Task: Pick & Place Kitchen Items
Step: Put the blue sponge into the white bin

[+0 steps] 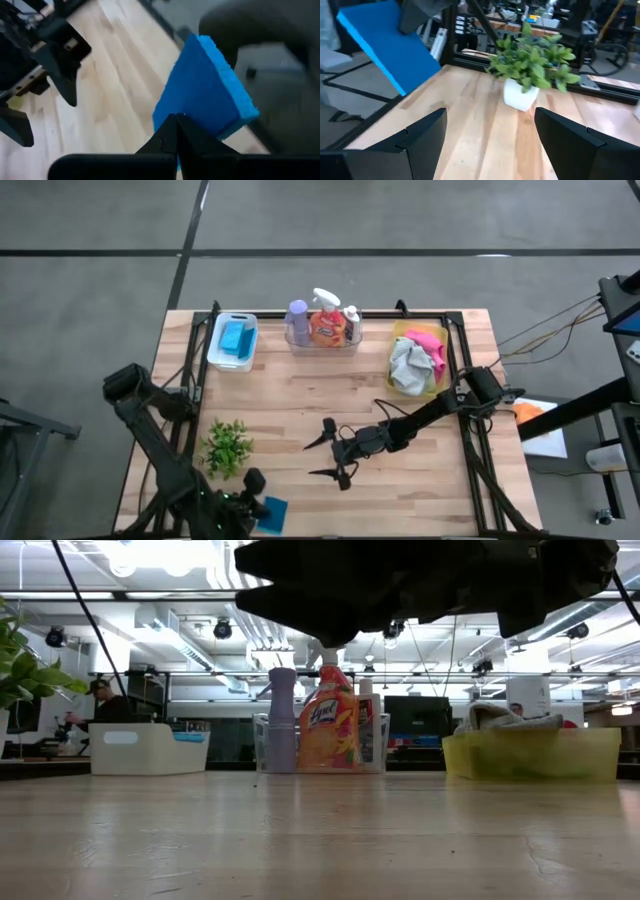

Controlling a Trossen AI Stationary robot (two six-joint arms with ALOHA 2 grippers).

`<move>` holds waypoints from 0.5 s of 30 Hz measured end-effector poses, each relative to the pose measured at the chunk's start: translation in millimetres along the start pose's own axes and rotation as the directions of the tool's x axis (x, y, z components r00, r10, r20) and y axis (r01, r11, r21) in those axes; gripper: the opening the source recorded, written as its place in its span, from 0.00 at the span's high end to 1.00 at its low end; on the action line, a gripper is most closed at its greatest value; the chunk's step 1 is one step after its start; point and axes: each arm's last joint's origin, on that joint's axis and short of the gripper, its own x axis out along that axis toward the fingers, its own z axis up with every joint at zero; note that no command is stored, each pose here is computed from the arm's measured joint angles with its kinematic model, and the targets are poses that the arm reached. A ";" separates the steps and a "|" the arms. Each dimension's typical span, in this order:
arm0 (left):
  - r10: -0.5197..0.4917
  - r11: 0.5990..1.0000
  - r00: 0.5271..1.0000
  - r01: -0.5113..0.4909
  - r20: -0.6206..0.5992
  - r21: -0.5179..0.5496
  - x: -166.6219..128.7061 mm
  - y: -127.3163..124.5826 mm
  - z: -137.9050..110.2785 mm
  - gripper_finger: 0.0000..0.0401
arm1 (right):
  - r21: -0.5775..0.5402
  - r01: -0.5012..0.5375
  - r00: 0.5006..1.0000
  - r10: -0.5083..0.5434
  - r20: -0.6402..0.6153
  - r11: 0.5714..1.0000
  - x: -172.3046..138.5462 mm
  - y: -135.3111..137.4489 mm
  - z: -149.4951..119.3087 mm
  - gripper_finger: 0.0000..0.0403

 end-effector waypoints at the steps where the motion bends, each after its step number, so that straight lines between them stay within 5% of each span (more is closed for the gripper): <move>1: -0.002 1.000 0.999 0.003 0.035 -0.022 -1.4 1.5 -1.3 1.00 | 0.001 -0.011 1.000 0.011 0.004 1.000 0.0 0.4 0.4 0.24; 10: 0.120 0.963 0.938 -0.030 0.326 -0.269 -26.2 41.2 -31.4 1.00 | 0.003 -0.070 0.997 0.070 0.034 0.998 -0.2 1.9 3.1 0.24; 15: 0.259 0.926 0.894 -0.122 0.366 -0.357 -45.8 75.2 -61.1 1.00 | 0.012 -0.101 0.994 0.100 0.043 0.995 -0.3 2.8 3.8 0.24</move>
